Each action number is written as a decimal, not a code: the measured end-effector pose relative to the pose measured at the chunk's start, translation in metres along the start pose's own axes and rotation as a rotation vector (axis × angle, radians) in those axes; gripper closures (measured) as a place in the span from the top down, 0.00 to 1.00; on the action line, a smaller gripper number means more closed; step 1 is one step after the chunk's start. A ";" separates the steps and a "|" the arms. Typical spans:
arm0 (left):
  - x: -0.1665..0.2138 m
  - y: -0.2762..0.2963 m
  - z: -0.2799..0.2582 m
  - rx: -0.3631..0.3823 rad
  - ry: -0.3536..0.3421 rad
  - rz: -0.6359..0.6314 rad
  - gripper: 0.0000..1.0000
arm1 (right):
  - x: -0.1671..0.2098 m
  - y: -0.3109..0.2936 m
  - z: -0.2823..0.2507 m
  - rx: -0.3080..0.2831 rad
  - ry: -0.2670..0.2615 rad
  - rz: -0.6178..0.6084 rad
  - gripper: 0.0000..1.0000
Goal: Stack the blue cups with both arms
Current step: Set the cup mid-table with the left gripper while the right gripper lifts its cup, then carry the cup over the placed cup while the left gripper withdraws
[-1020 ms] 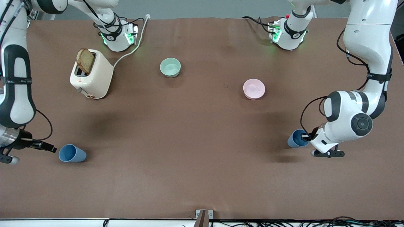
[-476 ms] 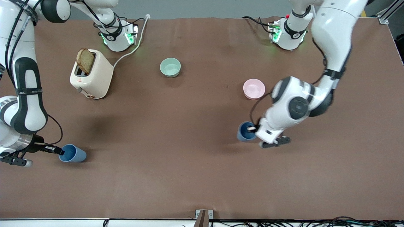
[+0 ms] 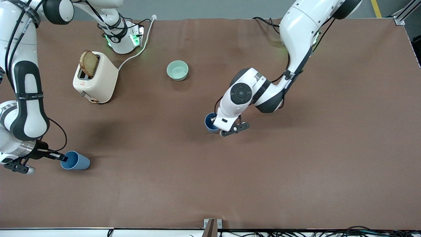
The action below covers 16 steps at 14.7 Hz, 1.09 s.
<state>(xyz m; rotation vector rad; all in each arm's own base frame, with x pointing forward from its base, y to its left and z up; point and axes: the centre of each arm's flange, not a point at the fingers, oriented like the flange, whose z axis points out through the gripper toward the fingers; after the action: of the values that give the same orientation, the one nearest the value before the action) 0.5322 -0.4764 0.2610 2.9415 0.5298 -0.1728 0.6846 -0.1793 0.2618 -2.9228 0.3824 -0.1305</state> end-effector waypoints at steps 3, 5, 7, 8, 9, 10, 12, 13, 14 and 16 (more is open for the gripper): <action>-0.002 0.002 0.018 0.006 -0.004 -0.014 0.07 | 0.003 -0.025 -0.046 0.038 -0.010 -0.028 0.06; 0.000 0.003 0.016 0.001 0.001 -0.017 0.26 | -0.001 -0.056 -0.100 0.045 -0.003 -0.045 0.05; 0.005 0.008 0.004 -0.018 0.020 -0.016 0.44 | -0.015 -0.102 -0.145 0.028 -0.020 -0.032 0.05; 0.011 0.010 -0.011 -0.036 0.038 -0.019 0.53 | -0.026 -0.134 -0.163 0.014 -0.032 -0.017 0.05; 0.019 0.011 -0.032 -0.054 0.061 -0.026 0.64 | -0.037 -0.168 -0.177 -0.001 -0.037 -0.001 0.05; 0.030 0.008 -0.061 -0.068 0.090 -0.039 0.73 | -0.051 -0.205 -0.187 -0.013 -0.040 0.015 0.05; 0.060 -0.015 -0.137 -0.078 0.154 -0.067 0.91 | -0.083 -0.276 -0.196 -0.016 -0.052 0.054 0.05; 0.076 -0.035 -0.179 -0.076 0.179 -0.063 1.00 | -0.101 -0.311 -0.197 -0.010 -0.062 0.070 0.05; 0.089 -0.057 -0.215 -0.068 0.197 -0.056 1.00 | -0.119 -0.342 -0.194 -0.010 -0.071 0.086 0.05; 0.110 -0.102 -0.270 -0.040 0.219 -0.039 1.00 | -0.160 -0.404 -0.185 -0.059 -0.056 0.090 0.05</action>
<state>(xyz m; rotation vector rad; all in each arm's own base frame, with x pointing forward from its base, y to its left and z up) 0.6223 -0.3002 0.4985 2.9292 0.6125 0.1554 0.6098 0.2134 0.5134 -2.9535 0.5168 -0.0250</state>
